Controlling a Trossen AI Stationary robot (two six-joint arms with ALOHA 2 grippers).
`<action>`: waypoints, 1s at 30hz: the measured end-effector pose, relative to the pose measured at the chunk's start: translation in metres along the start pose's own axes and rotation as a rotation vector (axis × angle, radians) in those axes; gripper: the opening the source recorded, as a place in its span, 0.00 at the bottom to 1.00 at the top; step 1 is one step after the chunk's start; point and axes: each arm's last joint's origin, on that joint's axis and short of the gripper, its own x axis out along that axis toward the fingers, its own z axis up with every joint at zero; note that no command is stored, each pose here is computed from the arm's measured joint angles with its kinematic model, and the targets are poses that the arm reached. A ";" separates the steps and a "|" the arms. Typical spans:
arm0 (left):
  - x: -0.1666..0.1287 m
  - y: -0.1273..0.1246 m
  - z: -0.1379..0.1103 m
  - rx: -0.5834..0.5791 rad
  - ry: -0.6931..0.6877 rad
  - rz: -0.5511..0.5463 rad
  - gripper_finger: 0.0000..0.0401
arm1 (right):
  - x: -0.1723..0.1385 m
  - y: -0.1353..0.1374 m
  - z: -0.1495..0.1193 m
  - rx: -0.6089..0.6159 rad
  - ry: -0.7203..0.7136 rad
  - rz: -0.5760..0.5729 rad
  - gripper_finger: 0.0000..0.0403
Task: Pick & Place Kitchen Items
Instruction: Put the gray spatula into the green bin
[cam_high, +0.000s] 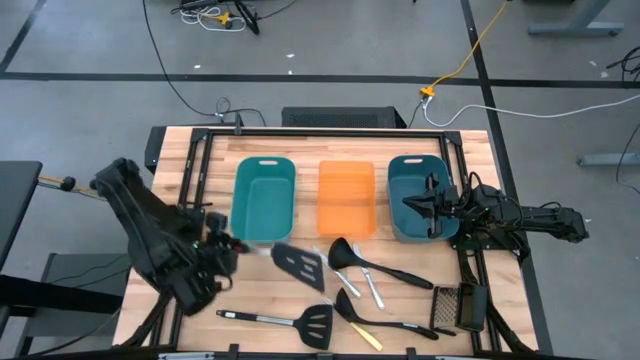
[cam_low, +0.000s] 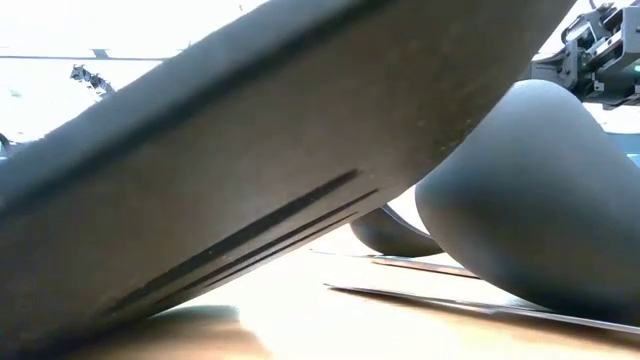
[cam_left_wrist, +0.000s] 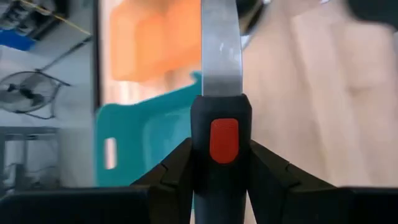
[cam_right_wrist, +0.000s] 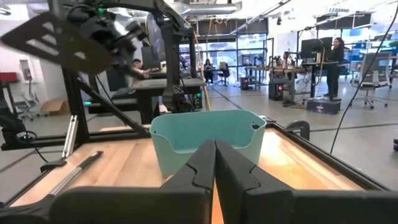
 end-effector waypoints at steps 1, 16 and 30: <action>-0.002 0.007 -0.005 -0.018 -0.015 -0.002 0.29 | 0.000 0.000 0.000 0.000 0.000 0.000 0.04; 0.010 0.084 -0.138 -0.373 -0.062 -0.039 0.29 | 0.000 -0.001 0.000 -0.008 0.002 -0.023 0.04; 0.015 0.115 -0.129 0.310 0.072 0.469 0.29 | 0.000 -0.001 0.000 -0.009 -0.003 -0.024 0.04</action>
